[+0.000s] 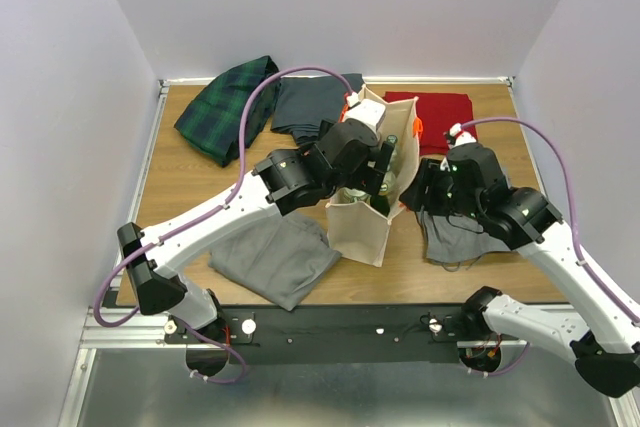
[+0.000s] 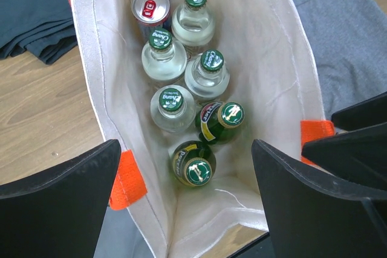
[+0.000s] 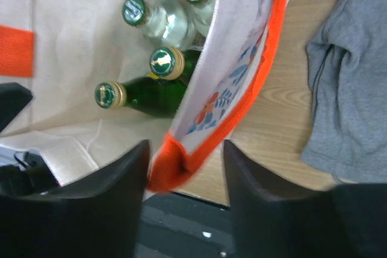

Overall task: Take the beverage out of the canvas bag
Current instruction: Adjust the canvas bag at the center of the board.

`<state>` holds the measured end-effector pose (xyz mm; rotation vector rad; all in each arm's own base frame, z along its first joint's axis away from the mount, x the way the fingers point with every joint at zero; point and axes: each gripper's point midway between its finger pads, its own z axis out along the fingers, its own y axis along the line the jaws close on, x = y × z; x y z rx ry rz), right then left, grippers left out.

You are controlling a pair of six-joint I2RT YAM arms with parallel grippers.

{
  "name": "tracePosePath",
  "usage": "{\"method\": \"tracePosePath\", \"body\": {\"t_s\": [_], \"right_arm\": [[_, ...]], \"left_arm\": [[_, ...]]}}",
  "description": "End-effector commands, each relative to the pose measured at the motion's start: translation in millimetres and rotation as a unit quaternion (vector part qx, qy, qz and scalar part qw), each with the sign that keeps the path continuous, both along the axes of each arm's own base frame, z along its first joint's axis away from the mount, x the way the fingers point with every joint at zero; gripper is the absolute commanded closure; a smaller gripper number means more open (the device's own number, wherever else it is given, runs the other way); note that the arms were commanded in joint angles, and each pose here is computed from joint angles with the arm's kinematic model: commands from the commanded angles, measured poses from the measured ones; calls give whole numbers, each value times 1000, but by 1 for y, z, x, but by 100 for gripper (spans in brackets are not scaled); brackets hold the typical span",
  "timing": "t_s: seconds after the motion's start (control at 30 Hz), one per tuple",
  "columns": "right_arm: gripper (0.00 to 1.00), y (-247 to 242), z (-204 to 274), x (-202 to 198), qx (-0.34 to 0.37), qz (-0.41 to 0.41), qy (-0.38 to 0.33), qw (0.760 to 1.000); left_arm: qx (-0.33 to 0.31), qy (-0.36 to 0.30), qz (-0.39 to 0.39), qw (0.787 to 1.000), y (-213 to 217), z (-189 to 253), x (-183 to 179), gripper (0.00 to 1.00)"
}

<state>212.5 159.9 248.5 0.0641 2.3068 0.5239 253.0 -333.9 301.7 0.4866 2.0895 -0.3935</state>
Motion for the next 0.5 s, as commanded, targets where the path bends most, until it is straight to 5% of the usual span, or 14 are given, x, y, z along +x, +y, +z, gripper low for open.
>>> {"method": "tracePosePath", "body": {"t_s": [0.0, 0.17, 0.47], "right_arm": [[49, 11, -16, -5, 13, 20, 23, 999], [77, 12, -14, -13, 22, 33, 23, 999], [70, 34, -15, -43, 62, 133, 52, 988]], "left_arm": [[-14, 0, 3, 1000, -3, 7, 2, 1], [-15, 7, -26, 1000, -11, 5, -3, 1], [-30, 39, -140, 989, -39, 1, -30, 1]]}}
